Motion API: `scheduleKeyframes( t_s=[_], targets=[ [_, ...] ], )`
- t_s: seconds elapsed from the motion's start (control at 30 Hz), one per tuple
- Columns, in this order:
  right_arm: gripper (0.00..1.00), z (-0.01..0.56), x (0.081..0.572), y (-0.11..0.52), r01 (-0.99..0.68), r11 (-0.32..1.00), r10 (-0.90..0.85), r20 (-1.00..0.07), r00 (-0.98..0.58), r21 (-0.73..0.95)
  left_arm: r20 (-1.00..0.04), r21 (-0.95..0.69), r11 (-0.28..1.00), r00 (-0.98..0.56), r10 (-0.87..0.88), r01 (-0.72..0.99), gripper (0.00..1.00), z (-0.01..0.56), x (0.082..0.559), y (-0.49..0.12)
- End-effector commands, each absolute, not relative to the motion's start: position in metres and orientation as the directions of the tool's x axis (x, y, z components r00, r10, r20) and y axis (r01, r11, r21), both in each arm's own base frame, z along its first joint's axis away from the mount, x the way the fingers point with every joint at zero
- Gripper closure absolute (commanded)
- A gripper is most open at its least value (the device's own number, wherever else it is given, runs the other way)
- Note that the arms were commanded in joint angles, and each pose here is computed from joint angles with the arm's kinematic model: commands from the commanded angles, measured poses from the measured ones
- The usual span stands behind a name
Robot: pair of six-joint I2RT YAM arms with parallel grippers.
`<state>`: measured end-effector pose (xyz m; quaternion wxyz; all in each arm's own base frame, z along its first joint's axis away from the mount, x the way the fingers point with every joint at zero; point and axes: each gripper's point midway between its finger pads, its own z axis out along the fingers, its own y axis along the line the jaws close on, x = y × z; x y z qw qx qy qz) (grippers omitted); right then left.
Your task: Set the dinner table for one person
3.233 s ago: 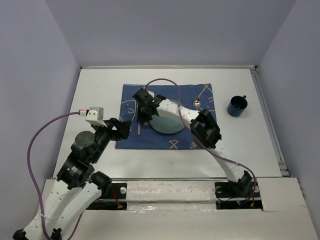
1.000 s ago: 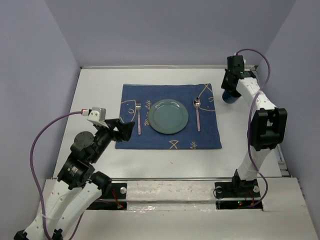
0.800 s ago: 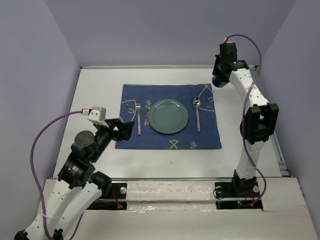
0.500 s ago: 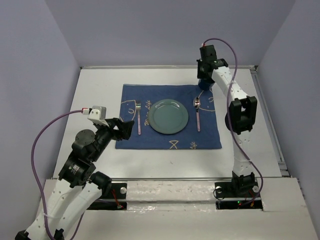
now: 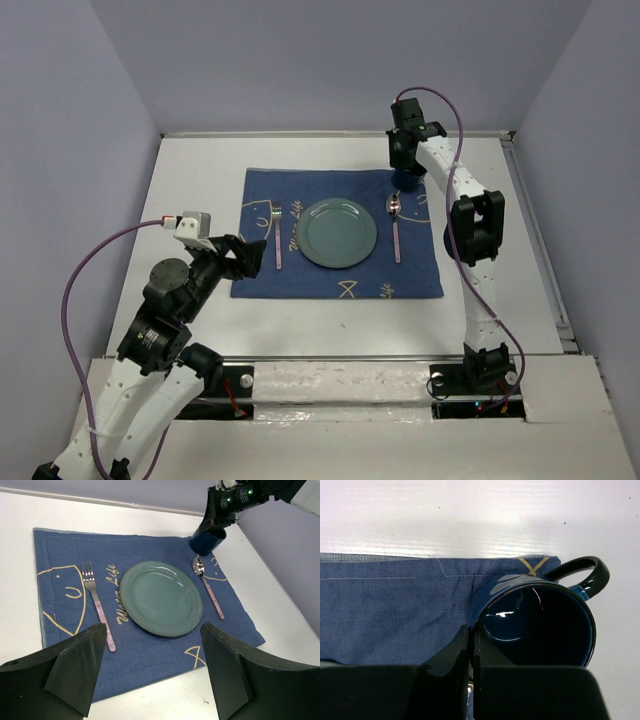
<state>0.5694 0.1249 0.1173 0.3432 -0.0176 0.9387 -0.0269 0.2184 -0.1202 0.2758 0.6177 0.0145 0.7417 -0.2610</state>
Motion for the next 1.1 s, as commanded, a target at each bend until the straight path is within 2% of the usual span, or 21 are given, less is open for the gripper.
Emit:
scheduleKeyframes(
  t_s=[0.0,0.2,0.47,0.7,0.8,0.83,0.9,0.93,1.0,1.03,1.07],
  targets=[
    [1.0,0.152,0.583,0.116,0.002,0.995,-0.068,-0.715,-0.696,-0.096,-0.932,-0.357,0.857,-0.206,-0.298,0.371,0.13,0.283,0.221,-0.123],
    [1.0,0.136,0.58,0.122,-0.008,0.998,-0.054,-0.691,-0.72,-0.069,-0.933,-0.355,0.857,-0.203,-0.298,0.373,0.13,0.283,0.221,-0.123],
    [1.0,0.159,0.58,0.128,-0.024,0.999,-0.04,-0.722,-0.691,-0.033,-0.932,-0.357,0.857,-0.203,-0.3,0.371,0.13,0.283,0.221,-0.123],
    [1.0,0.118,0.576,0.123,-0.002,0.998,-0.042,-0.665,-0.745,-0.06,-0.933,-0.355,0.858,-0.202,-0.299,0.37,0.13,0.283,0.221,-0.122],
    [0.89,0.118,0.576,0.121,0.004,0.998,-0.042,-0.667,-0.744,-0.067,-0.932,-0.357,0.857,-0.203,-0.3,0.371,0.13,0.283,0.221,-0.123],
    [0.81,0.123,0.577,0.121,0.01,0.998,-0.038,-0.676,-0.736,-0.067,-0.932,-0.357,0.858,-0.203,-0.3,0.37,0.13,0.283,0.221,-0.122],
    [0.75,0.128,0.578,0.12,0.013,0.998,-0.038,-0.684,-0.728,-0.069,-0.932,-0.355,0.859,-0.204,-0.298,0.369,0.13,0.283,0.222,-0.122],
    [0.69,0.132,0.58,0.12,0.015,0.998,-0.036,-0.693,-0.72,-0.067,-0.932,-0.357,0.858,-0.203,-0.3,0.37,0.13,0.283,0.221,-0.122],
    [0.64,0.139,0.58,0.12,0.016,0.998,-0.034,-0.702,-0.712,-0.064,-0.932,-0.357,0.858,-0.205,-0.299,0.369,0.13,0.283,0.222,-0.123],
    [0.57,0.142,0.58,0.12,0.016,0.998,-0.032,-0.707,-0.707,-0.061,-0.932,-0.355,0.859,-0.205,-0.298,0.369,0.13,0.283,0.222,-0.123],
    [0.56,0.144,0.581,0.12,0.017,0.998,-0.031,-0.71,-0.703,-0.061,-0.932,-0.357,0.858,-0.204,-0.3,0.369,0.13,0.283,0.222,-0.123]
  ],
)
